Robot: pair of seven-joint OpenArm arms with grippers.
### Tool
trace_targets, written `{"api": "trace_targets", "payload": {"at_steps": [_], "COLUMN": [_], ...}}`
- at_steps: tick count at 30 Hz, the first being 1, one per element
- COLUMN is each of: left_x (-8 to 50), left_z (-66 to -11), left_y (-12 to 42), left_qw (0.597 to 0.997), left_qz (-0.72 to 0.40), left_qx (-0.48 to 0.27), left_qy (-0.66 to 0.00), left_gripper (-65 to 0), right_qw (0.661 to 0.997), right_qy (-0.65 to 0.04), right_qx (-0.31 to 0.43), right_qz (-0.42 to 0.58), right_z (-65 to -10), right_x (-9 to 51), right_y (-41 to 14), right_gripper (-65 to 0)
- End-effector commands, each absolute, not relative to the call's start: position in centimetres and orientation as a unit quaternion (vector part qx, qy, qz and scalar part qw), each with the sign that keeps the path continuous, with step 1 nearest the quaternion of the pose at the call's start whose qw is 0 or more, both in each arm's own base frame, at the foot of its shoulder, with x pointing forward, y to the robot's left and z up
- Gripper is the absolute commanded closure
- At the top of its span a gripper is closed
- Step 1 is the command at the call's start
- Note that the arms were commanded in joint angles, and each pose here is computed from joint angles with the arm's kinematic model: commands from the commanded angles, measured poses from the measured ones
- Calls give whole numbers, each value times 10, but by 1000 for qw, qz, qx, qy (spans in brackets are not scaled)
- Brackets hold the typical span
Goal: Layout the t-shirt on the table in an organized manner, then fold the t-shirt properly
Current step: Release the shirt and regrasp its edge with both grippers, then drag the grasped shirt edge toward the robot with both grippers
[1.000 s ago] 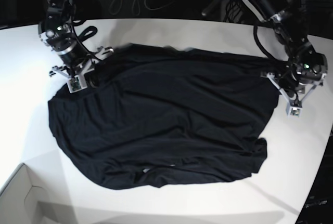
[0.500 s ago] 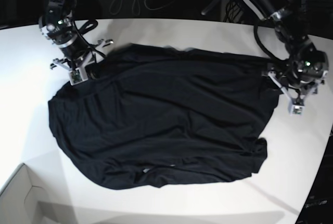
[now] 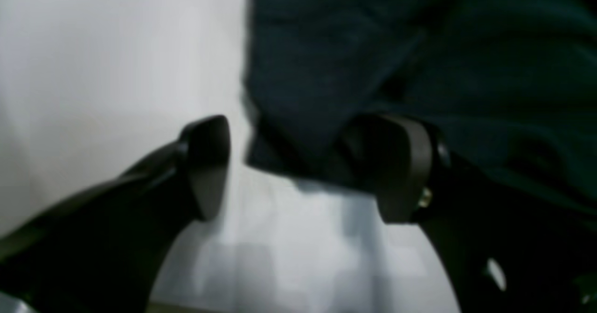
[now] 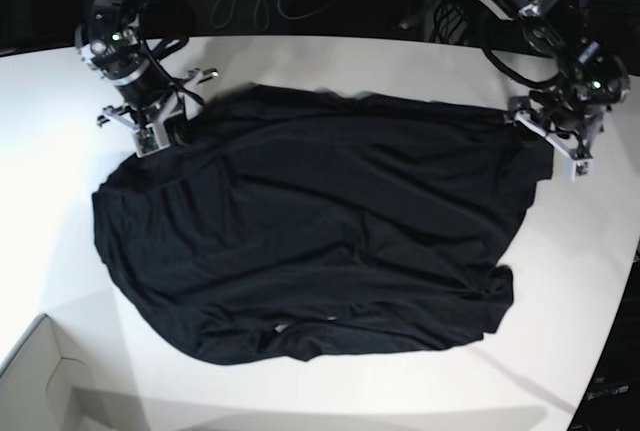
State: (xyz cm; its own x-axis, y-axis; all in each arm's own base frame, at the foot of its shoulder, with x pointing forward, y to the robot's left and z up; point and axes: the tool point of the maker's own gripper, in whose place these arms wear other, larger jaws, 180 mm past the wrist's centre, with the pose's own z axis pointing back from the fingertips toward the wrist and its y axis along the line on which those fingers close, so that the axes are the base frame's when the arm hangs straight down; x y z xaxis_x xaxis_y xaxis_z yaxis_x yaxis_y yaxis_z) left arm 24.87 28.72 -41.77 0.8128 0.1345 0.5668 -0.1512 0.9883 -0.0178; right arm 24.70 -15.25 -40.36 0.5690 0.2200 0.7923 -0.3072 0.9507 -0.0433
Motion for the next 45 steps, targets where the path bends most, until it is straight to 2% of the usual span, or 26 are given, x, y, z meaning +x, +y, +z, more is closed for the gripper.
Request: {"api": "trace_targets", "payload": {"at_steps": [1, 12, 14, 16, 21, 25, 29, 35, 43, 45], "left_x": [257, 248, 246, 245, 248, 249, 249, 248, 245, 245], "left_z": [-409, -443, -449, -452, -451, -451, -450, -451, -451, -450], "left_y": [291, 276, 273, 272, 271, 270, 270, 273, 276, 277], "left_qw": [943, 944, 945, 946, 945, 945, 945, 946, 946, 947], "left_qz": [78, 98, 100, 102, 101, 100, 100, 99, 100, 99], "left_qx": [11, -34, -41, -45, -46, -47, -47, -43, -40, -38], "left_qy": [-322, -313, -308, -304, -307, -307, -308, -306, -304, -304], "left_gripper": [-463, -457, -451, -402, -205, -101, -9, -3, -3, -3], "right_qw": [875, 877, 877, 880, 874, 865, 860, 854, 868, 869], "right_qy": [-459, -453, -453, -447, -448, -449, -446, -447, -423, -422], "right_qx": [49, 42, 43, 45, 63, 92, 116, 135, 146, 147], "right_qz": [147, 157, 157, 156, 177, 203, 218, 230, 214, 214], "right_z": [-393, -391, -392, -395, -391, -386, -387, -386, -410, -411], "right_x": [251, 239, 239, 233, 228, 219, 216, 216, 213, 212], "right_y": [-154, -157, -156, -156, -135, -105, -83, -64, -63, -63], "right_gripper": [0, 0, -38, -99, -219, -268, -273, -273, -269, -250]}}
